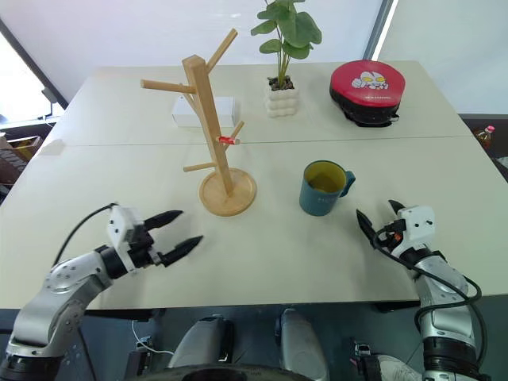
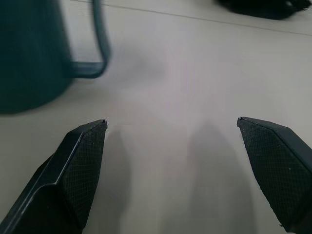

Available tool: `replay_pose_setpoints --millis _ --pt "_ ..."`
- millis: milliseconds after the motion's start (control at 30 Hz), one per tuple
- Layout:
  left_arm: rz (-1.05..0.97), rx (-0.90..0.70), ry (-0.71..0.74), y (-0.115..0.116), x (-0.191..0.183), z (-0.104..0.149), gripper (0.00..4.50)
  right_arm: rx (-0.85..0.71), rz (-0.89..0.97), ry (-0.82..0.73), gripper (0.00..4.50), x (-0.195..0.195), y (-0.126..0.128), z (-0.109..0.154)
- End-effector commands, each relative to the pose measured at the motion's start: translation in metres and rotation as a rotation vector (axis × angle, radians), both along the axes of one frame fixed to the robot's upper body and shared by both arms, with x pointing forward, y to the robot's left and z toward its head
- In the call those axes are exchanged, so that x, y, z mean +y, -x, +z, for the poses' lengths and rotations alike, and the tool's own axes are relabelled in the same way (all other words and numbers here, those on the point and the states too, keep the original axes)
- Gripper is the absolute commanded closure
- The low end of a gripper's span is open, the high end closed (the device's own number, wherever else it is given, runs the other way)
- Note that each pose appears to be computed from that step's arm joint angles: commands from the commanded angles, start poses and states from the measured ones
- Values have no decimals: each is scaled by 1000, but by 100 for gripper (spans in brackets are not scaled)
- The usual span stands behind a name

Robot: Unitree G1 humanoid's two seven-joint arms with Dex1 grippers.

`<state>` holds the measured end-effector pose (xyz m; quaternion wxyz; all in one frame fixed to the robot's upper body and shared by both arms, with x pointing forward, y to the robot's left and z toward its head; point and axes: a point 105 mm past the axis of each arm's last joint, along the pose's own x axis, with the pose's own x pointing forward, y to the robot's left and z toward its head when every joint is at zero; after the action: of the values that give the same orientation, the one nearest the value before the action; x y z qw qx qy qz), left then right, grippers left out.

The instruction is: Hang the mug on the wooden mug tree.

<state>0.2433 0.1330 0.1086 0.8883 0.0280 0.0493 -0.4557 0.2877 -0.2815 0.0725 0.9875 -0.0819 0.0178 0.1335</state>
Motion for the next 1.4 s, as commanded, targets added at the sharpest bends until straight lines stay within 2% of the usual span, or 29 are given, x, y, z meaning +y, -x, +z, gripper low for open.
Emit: replay_pose_setpoints --millis 33,200,567,1400 --pt "-137 -60 17 6 -28 18 0 -97 33 9 6 10 -7 28" --pt "-183 -87 5 4 -40 23 0 -124 29 -1 6 11 -13 35" --pt "-169 -98 -15 1 -38 20 0 -170 57 -11 6 17 -35 46" --pt "-160 -107 -23 0 -35 21 0 -155 139 -65 6 38 -64 35"
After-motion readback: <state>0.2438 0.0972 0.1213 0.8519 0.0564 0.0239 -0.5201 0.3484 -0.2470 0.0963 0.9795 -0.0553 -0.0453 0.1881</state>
